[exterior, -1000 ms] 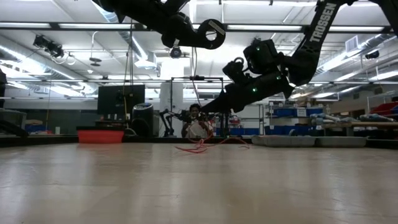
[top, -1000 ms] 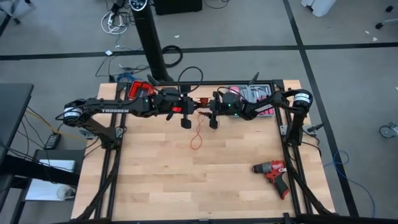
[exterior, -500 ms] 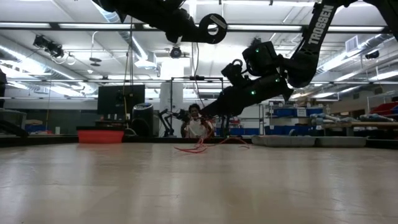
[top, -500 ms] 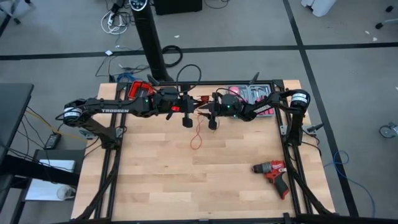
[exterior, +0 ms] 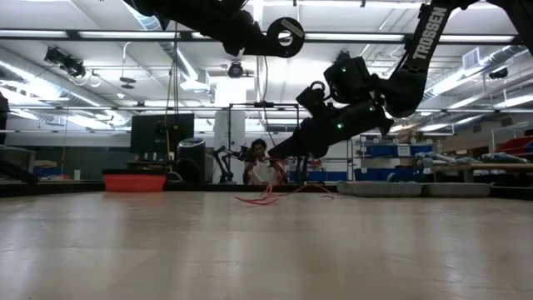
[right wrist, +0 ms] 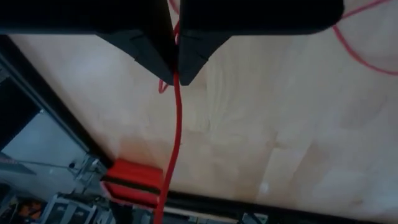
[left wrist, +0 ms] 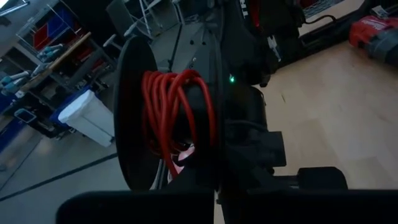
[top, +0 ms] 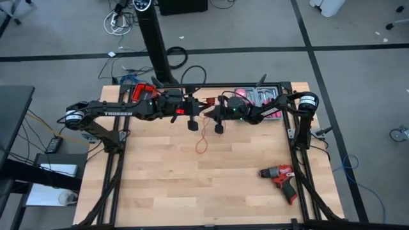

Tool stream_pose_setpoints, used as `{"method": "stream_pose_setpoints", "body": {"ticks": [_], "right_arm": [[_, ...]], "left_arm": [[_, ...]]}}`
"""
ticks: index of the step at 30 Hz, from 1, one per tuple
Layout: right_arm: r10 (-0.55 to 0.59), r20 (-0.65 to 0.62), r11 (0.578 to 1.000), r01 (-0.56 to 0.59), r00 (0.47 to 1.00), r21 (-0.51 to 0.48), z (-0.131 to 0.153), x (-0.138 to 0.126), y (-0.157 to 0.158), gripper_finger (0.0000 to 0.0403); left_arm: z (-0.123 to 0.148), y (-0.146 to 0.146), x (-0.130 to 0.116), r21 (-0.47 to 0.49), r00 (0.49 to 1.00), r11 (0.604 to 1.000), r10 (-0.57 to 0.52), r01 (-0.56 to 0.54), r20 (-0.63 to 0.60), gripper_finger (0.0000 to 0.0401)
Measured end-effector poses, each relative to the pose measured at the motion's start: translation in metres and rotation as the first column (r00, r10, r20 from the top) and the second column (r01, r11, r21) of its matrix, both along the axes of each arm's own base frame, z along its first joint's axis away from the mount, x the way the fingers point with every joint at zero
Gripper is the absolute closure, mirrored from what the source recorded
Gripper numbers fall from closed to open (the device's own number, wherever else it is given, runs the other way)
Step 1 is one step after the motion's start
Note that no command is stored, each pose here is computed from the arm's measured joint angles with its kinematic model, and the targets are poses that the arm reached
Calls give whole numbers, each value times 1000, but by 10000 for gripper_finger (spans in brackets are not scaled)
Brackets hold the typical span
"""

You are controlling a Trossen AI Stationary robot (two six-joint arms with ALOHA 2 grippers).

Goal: Coil cords
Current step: Coil the red wire onto the black spool

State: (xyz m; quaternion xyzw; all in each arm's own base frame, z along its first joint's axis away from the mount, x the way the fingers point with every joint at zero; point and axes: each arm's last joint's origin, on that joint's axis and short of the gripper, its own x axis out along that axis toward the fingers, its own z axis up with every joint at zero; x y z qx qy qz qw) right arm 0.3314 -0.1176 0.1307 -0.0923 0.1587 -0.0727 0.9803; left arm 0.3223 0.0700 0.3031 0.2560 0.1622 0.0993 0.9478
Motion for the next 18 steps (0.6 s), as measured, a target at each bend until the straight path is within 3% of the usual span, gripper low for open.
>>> {"method": "stream_pose_setpoints", "body": {"ticks": [7, 18], "right_arm": [[13, -97, 1000, -12, 995, 11, -2, -9, 0, 399], [-24, -322, 1000, 21, 946, -13, 29, -40, 5, 401]], "left_arm": [[-6, 1, -2, -54, 998, 998, 26, -29, -50, 395], [-15, 12, -8, -137, 988, 985, 86, -104, -132, 395]]}}
